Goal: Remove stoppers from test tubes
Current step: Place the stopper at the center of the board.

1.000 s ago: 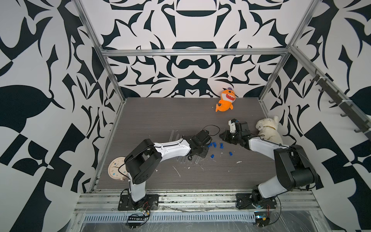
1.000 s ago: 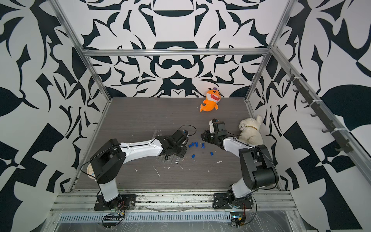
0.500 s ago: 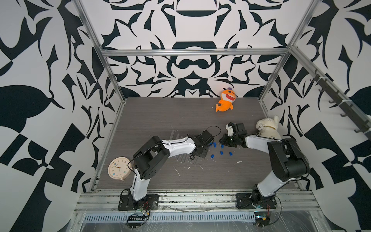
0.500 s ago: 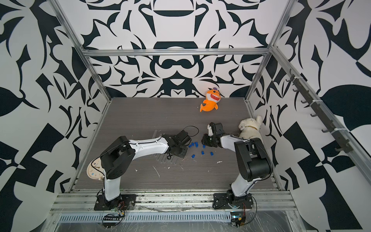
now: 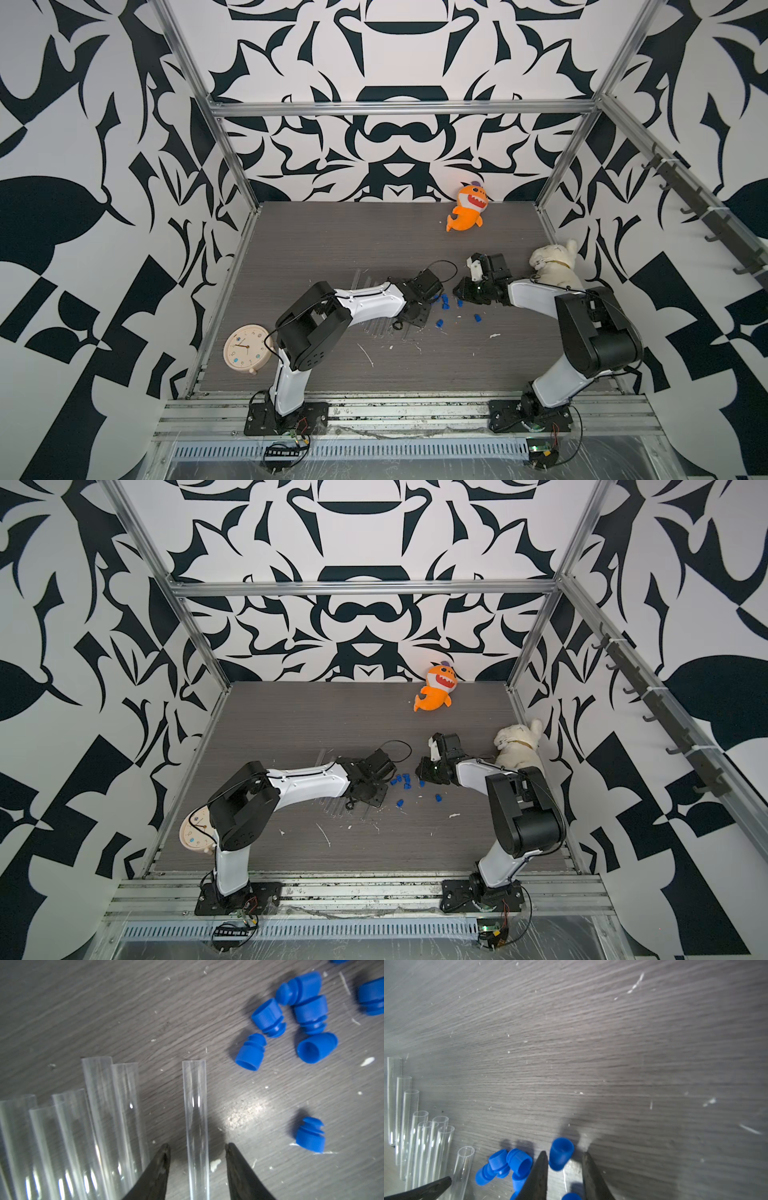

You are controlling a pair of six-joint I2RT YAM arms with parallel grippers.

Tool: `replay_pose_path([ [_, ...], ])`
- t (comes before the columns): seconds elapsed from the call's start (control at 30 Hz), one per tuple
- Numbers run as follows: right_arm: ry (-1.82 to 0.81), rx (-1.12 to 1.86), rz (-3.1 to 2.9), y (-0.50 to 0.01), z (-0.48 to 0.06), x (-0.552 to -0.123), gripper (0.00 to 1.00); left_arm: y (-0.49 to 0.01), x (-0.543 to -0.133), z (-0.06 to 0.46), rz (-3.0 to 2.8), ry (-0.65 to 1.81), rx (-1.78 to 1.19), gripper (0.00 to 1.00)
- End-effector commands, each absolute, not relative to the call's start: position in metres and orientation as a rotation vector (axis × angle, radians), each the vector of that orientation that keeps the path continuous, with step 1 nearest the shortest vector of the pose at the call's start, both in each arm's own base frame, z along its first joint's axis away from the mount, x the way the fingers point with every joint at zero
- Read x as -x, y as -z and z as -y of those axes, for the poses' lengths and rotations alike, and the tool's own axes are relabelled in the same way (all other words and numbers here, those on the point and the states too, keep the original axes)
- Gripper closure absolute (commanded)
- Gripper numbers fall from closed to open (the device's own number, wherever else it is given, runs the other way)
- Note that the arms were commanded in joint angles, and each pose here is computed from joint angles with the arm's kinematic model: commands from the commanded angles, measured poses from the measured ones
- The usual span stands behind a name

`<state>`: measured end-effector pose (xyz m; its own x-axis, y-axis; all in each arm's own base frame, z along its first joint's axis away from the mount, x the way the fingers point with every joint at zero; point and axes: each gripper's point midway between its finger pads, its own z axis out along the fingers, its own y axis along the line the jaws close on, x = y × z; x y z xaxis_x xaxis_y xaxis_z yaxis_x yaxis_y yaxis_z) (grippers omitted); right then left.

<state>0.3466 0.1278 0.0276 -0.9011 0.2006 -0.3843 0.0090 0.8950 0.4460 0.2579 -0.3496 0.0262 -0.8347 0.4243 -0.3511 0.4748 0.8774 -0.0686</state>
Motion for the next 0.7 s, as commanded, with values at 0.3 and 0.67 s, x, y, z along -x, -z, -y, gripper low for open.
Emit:
replay_pose_path([
  [0.3, -0.454, -0.040, -2.436, -0.103, -0.120, -0.353, 0.44, -0.103, -0.261, 0.360, -2.624, 0.360, -0.681, 0.41],
  [0.67, -0.182, -0.067, -2.142, -0.182, -0.078, -0.355, 0.00, -0.206, -0.318, 0.280, -2.377, 0.270, -0.489, 0.00],
])
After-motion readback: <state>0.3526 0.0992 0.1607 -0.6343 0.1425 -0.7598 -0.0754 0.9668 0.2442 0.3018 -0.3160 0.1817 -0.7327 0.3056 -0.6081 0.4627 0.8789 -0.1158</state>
